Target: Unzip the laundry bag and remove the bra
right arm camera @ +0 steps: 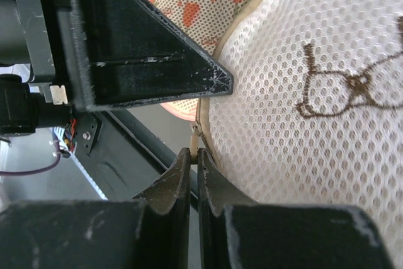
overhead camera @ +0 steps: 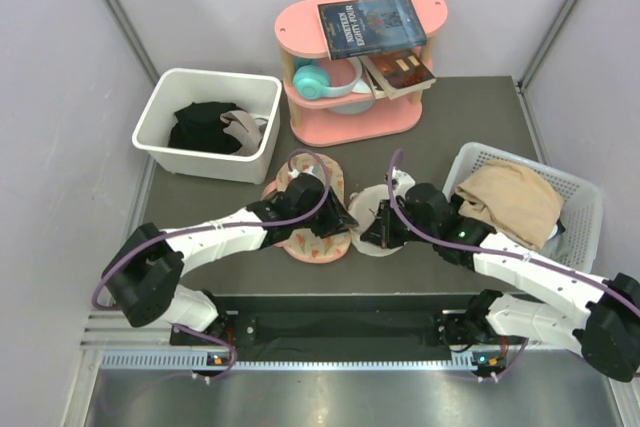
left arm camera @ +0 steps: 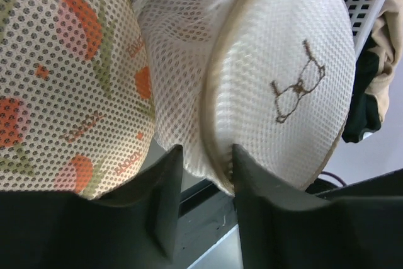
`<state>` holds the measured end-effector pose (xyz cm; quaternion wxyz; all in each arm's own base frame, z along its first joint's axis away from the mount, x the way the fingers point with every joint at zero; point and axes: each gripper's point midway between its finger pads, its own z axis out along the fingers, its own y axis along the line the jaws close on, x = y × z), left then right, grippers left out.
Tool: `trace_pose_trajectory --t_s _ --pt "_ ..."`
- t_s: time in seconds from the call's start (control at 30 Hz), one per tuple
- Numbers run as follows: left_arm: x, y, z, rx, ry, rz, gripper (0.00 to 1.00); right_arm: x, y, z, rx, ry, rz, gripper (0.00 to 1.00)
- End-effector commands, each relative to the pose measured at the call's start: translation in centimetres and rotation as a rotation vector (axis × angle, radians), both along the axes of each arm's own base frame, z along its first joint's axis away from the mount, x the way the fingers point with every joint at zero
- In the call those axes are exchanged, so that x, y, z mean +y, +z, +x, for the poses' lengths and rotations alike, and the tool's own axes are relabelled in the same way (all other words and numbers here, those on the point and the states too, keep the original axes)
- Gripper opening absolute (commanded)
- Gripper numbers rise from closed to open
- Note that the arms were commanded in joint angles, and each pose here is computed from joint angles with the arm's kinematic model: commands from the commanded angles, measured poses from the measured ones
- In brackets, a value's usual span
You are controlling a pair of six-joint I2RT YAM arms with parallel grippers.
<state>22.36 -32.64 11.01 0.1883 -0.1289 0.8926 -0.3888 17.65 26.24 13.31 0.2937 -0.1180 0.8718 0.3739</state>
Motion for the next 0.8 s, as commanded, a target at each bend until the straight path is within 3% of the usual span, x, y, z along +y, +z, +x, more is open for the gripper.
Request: trace_pose_trajectory --t_s 0.0,0.07,0.53,0.77 --pt "-1.6 2.8 1.6 -0.072 0.011 -0.069 0.24 1.3 3.1 0.1 -0.075 0.039 0.079 0.00" --pt "-1.7 2.8 1.7 -0.073 0.013 -0.069 0.00 1.3 3.0 0.0 -0.073 0.042 0.077 0.00" --pt "0.9 2.3 2.6 -0.101 0.066 0.002 0.00 -1.1 0.2 -1.1 0.011 -0.016 -0.030 0.00" --pt "2.8 2.3 3.4 -0.124 0.094 0.047 0.00 -3.8 0.7 -0.6 -0.030 -0.113 -0.092 0.00"
